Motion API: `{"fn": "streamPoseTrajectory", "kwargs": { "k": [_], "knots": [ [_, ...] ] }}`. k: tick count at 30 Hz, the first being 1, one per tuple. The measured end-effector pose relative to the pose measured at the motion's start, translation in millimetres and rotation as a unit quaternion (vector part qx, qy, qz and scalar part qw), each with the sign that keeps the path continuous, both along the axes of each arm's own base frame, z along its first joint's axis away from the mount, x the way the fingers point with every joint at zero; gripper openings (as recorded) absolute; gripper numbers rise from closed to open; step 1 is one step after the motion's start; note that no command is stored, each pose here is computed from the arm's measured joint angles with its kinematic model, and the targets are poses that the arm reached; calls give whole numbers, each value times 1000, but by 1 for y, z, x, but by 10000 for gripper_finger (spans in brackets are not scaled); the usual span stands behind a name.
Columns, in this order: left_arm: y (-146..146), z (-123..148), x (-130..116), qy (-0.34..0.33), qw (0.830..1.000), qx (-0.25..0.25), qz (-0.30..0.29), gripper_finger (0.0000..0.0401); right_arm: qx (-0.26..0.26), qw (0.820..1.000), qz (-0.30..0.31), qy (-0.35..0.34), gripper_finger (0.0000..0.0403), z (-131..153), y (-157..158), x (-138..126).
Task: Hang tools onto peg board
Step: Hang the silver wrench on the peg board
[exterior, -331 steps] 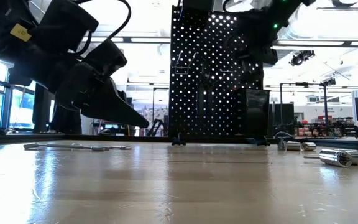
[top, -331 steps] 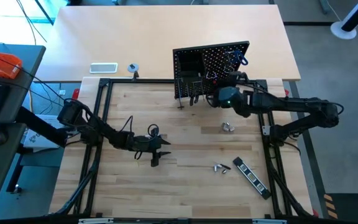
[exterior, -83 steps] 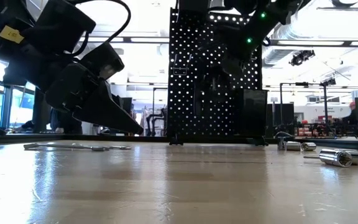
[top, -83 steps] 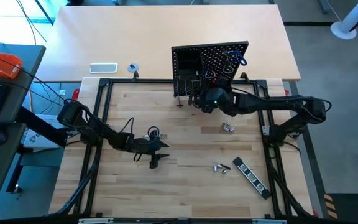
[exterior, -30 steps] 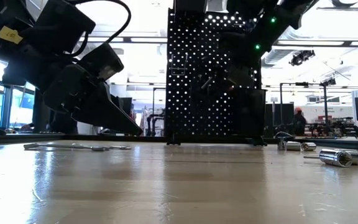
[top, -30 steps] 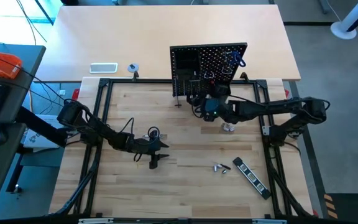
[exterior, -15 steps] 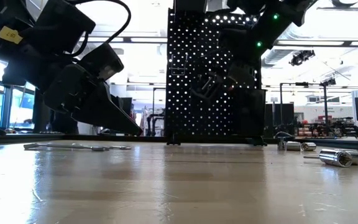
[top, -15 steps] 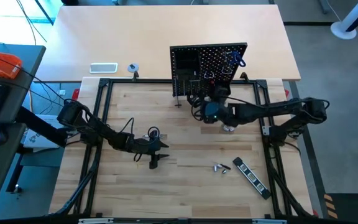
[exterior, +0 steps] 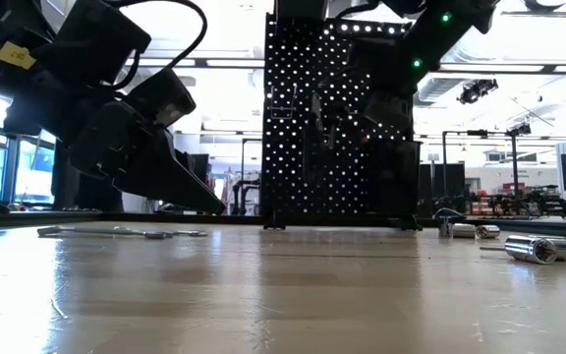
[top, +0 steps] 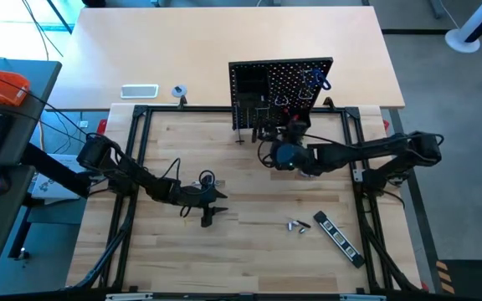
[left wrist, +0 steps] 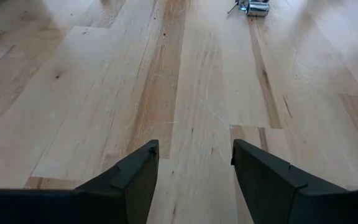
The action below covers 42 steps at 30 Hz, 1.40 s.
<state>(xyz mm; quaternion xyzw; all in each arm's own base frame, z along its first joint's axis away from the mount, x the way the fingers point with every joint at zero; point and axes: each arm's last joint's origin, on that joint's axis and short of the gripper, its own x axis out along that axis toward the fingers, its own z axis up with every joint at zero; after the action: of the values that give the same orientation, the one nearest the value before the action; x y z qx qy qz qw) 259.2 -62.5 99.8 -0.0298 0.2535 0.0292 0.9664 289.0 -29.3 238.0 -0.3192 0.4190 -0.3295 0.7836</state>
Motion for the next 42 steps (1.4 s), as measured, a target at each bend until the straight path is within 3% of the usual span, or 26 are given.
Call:
{"fn": "streamPoseTrajectory", "kwargs": {
  "k": [14,23,34,42],
  "knots": [
    [0,0,0,0,1000,0,0,200,5,1000,9,-12,190,13,11,-12],
    [0,0,0,3,1000,1,0,200,38,999,21,-17,190,13,36,-26],
    [-1,0,0,3,1000,-7,-11,200,181,983,-4,-31,190,7,75,-60],
    [-3,1,1,-1,999,-26,-34,200,347,937,-13,-21,190,0,110,-76]
  ]
}}
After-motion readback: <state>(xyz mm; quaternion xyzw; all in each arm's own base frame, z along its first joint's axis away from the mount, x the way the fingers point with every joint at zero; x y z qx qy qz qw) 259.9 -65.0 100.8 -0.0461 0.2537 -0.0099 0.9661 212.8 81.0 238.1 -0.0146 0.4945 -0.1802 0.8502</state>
